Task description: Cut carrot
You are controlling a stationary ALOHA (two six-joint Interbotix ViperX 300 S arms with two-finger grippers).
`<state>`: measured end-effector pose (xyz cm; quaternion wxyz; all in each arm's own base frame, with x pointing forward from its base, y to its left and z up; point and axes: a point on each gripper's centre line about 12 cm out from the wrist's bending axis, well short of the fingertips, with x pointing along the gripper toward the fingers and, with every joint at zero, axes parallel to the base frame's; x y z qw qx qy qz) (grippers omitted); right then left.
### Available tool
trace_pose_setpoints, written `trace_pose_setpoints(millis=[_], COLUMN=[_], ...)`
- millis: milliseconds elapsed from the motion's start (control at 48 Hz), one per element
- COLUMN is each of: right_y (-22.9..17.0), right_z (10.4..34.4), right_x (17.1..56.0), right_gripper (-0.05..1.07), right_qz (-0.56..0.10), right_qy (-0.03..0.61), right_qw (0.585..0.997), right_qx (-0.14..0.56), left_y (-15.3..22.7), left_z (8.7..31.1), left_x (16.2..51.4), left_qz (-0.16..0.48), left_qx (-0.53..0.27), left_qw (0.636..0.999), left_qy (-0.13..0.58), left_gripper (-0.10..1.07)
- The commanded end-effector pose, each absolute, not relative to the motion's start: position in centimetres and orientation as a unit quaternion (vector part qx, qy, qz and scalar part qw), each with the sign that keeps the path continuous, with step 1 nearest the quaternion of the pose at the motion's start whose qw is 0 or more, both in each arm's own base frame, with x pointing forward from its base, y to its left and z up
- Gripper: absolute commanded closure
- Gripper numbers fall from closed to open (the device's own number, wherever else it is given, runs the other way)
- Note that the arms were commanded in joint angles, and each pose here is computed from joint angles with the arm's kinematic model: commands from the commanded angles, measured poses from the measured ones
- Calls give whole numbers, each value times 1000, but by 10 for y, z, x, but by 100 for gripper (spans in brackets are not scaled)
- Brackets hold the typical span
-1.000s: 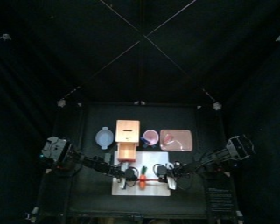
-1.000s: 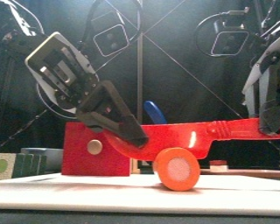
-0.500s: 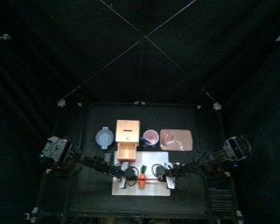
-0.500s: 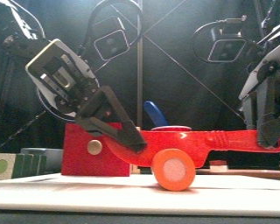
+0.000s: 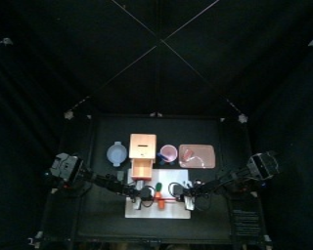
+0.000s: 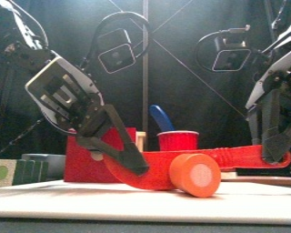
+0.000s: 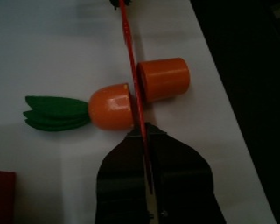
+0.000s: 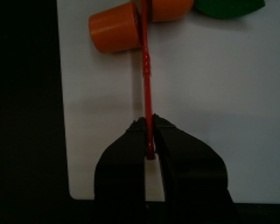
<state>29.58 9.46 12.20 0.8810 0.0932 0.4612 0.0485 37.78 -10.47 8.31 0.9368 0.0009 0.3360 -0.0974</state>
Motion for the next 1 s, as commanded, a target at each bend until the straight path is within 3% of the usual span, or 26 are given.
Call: trace_pose_setpoints(millis=[0,979], right_y=[95,99], right_z=[123,138], right_x=[294,300], right_gripper=[76,76], right_qz=[49,60], right_qy=[464,448], right_qw=[880,888], right_qx=[92,81], left_y=[-108,-110], left_z=[84,114], left_x=[373,379], left_qz=[-104,-109], left_qx=[7,1], left_qw=[934,947], left_qy=[341,303], left_gripper=[72,72])
